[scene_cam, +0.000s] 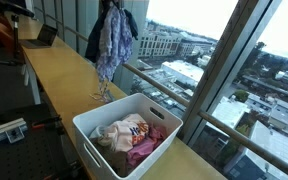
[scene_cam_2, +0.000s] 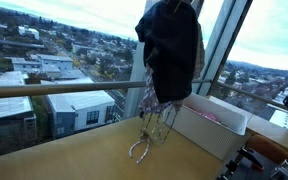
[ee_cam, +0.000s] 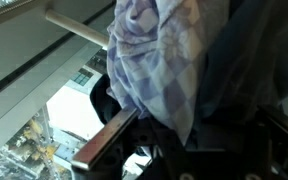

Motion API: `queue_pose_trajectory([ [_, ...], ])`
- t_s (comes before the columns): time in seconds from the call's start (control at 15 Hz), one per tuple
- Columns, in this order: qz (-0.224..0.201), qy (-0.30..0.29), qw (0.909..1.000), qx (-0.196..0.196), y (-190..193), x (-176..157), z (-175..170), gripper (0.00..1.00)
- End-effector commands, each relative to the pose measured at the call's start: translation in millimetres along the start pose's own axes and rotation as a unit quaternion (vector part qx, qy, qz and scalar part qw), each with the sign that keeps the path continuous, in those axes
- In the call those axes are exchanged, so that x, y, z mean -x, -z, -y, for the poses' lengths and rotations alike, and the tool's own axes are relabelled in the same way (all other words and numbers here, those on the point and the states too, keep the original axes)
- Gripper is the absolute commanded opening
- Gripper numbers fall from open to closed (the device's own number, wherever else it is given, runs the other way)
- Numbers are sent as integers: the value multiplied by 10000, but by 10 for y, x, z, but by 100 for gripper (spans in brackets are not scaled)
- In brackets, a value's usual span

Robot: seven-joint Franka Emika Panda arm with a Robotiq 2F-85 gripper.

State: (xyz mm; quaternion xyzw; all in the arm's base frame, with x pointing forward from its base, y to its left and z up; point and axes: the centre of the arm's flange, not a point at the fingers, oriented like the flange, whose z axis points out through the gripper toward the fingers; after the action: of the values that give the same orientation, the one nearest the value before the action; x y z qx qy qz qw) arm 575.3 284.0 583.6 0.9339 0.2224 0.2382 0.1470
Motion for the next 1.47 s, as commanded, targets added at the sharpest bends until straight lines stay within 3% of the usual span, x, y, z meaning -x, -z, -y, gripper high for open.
queue_pose_trajectory([
  [0.0, 100, 84, 9999, -13, -284, 241, 66, 0],
  [0.87, 1159, -130, 9912, -625, -1613, 1050, 279, 0],
  [0.93, 1209, -154, 9907, -608, -1642, 1070, 284, 22],
  [1.07, 1250, -165, 9902, -607, -1644, 1093, 262, 32],
  [1.4, 1133, -238, 9920, -505, -1474, 1055, 113, 67],
])
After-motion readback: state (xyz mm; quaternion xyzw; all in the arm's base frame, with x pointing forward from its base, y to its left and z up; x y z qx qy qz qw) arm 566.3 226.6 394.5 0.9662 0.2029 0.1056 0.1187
